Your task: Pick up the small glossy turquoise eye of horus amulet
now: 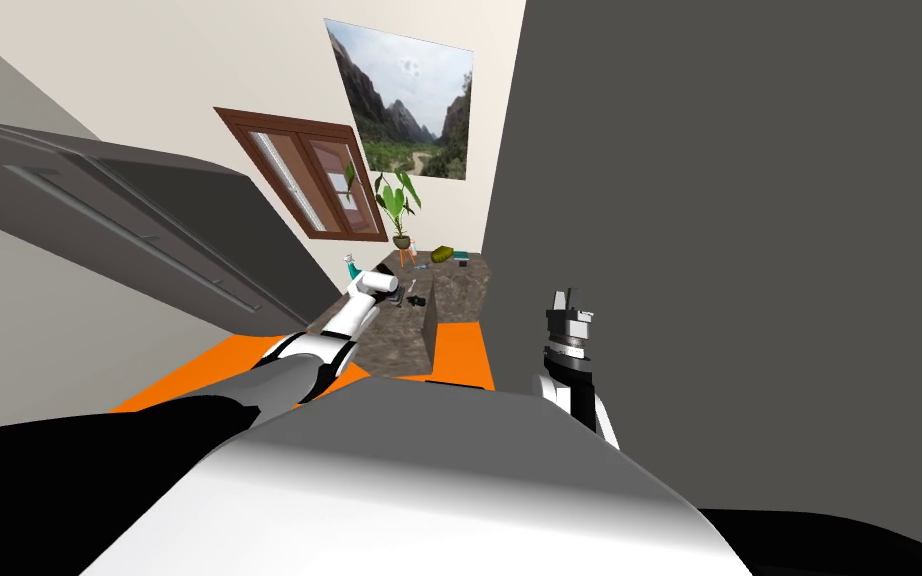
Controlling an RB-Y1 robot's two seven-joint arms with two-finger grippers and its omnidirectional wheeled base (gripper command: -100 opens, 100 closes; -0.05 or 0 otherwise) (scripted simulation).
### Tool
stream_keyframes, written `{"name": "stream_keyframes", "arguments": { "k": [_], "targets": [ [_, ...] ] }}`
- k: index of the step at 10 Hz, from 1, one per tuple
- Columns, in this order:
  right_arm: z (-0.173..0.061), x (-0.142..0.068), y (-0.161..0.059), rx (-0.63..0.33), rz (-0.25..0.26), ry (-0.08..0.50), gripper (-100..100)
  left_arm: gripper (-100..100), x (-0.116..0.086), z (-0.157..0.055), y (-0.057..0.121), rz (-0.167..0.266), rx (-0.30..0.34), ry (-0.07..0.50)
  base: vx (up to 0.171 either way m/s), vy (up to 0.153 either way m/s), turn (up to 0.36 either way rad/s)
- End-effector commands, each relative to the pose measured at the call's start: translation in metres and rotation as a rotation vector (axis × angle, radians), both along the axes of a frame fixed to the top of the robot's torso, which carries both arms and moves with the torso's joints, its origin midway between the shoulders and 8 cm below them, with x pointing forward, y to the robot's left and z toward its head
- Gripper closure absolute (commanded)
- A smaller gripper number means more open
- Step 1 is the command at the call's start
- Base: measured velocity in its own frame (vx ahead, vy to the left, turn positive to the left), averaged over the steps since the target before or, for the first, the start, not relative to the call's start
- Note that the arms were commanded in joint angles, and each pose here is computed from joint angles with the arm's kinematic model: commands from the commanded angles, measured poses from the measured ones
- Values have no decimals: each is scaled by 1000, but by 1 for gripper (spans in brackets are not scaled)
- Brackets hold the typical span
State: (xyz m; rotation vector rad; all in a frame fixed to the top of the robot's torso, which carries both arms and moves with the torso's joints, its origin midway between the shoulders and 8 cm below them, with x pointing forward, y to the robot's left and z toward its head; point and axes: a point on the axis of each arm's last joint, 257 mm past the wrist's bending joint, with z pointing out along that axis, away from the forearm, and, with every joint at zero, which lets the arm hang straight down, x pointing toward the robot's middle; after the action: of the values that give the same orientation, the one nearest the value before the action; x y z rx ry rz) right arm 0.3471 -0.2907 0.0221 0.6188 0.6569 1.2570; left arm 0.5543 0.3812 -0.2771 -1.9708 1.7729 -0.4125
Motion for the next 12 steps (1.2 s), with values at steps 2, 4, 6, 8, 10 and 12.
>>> {"name": "stream_keyframes", "arguments": {
  "k": [2,4,6,8,10,12],
  "targets": [
    [0,0,0,0,0,0,0,-100,-11,-3,2,19,-20,69,33,-17,-42],
    [0,0,0,0,0,0,0,-100,-20,-4,4,33,-37,117,40,-9,-39],
    [0,0,0,0,0,0,0,-100,-28,-4,6,47,-54,163,41,-16,-40],
    [0,0,0,0,0,0,0,-100,-42,-4,8,69,-89,235,62,-21,-70],
    [0,0,0,0,0,0,0,-100,-53,-5,8,81,-105,287,54,-14,-33],
    [0,0,0,0,0,0,0,-100,-61,-5,9,91,-121,323,47,-17,-51]
  ]
}}
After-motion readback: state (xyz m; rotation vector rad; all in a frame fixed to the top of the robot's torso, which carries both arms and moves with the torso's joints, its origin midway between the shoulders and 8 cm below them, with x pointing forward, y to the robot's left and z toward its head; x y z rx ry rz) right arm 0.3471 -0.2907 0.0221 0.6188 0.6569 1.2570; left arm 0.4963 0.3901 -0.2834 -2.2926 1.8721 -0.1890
